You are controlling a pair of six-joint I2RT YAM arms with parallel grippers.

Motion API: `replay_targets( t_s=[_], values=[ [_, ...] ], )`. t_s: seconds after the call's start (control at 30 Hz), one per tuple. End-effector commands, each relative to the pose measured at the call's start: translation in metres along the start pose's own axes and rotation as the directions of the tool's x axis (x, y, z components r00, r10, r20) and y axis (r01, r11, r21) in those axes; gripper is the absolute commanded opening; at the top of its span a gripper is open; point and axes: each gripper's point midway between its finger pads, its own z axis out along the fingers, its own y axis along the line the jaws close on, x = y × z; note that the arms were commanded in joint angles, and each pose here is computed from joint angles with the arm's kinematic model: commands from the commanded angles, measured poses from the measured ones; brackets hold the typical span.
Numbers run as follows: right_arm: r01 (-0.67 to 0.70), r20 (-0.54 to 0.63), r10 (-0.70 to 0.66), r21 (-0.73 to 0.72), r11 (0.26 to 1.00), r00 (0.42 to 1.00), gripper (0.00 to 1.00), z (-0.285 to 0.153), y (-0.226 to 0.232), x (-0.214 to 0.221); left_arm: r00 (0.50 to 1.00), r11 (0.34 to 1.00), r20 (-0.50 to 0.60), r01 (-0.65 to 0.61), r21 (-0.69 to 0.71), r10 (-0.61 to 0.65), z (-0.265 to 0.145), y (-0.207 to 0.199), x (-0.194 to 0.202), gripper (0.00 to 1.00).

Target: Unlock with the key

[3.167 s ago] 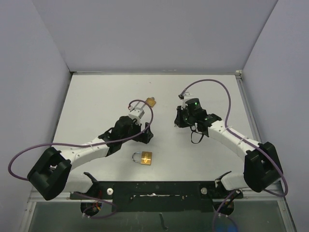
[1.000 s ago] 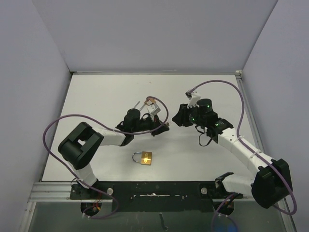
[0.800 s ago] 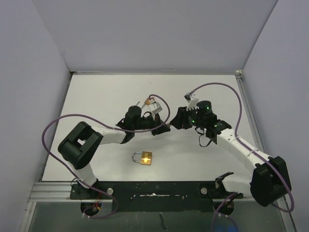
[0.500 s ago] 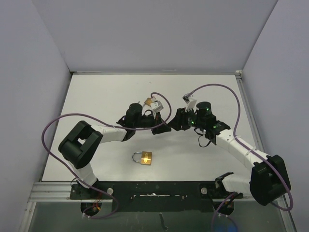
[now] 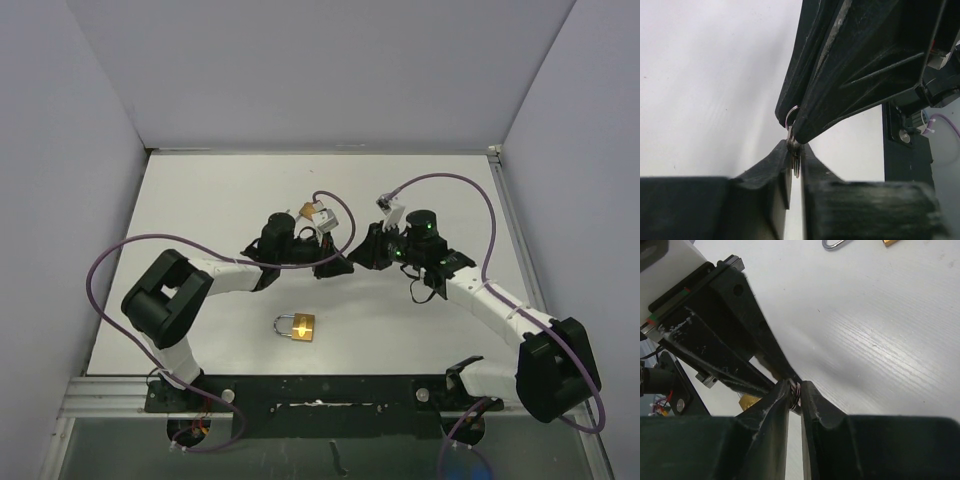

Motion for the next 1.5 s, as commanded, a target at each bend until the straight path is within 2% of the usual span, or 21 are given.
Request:
replay_targets(
  t_s=[0.0,0.1,0.17,0.2,0.23,0.53,0.67,0.8,0.93,1.03,1.13,1.27,1.3,1.47],
  values=[
    [0.017,0.042,-0.017,0.0,1.0,0.999,0.0,0.0,0.0,-0.009,0.993,0.995,0.078,-0.091,0.043,0.088,0.003,-0.011,-0.037,0.18],
    [0.012,0.049,-0.013,0.013,1.0,0.999,0.0,0.0,-0.003,-0.01,0.992,0.996,0.094,-0.09,0.027,0.087,0.001,-0.009,-0.04,0.52],
    [0.005,0.061,-0.006,0.026,1.0,0.998,0.0,-0.003,-0.005,-0.013,0.991,0.997,0.105,-0.079,-0.001,0.078,-0.003,-0.004,-0.039,0.89],
    [0.0,0.07,-0.002,0.034,0.999,0.998,0.0,-0.004,-0.007,-0.014,0.991,0.997,0.11,-0.073,-0.013,0.074,-0.005,-0.002,-0.038,0.96],
    [-0.007,0.078,0.004,0.042,0.999,0.997,0.0,-0.006,-0.01,-0.016,0.991,0.997,0.117,-0.067,-0.026,0.069,-0.008,0.001,-0.038,0.97],
    [-0.079,0.135,0.072,0.049,0.996,0.988,0.0,-0.014,-0.024,-0.024,0.983,0.98,0.18,0.001,-0.199,0.035,-0.031,0.028,-0.029,0.98],
    [-0.095,0.154,0.088,0.041,0.995,0.984,0.0,-0.016,-0.025,-0.028,0.981,0.974,0.192,0.014,-0.226,0.03,-0.031,0.031,-0.025,0.98],
    [-0.109,0.169,0.102,0.033,0.994,0.98,0.0,-0.018,-0.023,-0.033,0.977,0.971,0.205,-0.008,-0.238,0.058,-0.026,0.027,-0.025,0.97],
    [-0.122,0.187,0.116,0.019,0.992,0.975,0.0,-0.019,-0.019,-0.04,0.973,0.964,0.198,-0.063,-0.259,0.117,-0.016,0.02,-0.024,0.92],
    [-0.13,0.199,0.127,0.002,0.992,0.972,0.0,-0.019,-0.015,-0.046,0.97,0.957,0.189,-0.1,-0.273,0.155,-0.007,0.016,-0.023,0.85],
    [-0.14,0.209,0.14,-0.014,0.99,0.968,0.0,-0.019,-0.012,-0.05,0.961,0.948,0.199,-0.13,-0.291,0.193,-0.001,0.015,-0.023,0.74],
    [-0.15,0.216,0.151,-0.023,0.988,0.965,0.0,-0.02,-0.009,-0.053,0.944,0.938,0.238,-0.148,-0.315,0.229,0.001,0.016,-0.026,0.5],
    [-0.151,0.218,0.153,-0.026,0.988,0.964,0.0,-0.02,-0.009,-0.054,0.941,0.936,0.246,-0.149,-0.32,0.234,0.002,0.017,-0.026,0.47],
    [-0.152,0.222,0.157,-0.036,0.988,0.962,0.0,-0.022,-0.005,-0.055,0.929,0.928,0.264,-0.163,-0.335,0.259,0.007,0.021,-0.028,0.42]
  ],
)
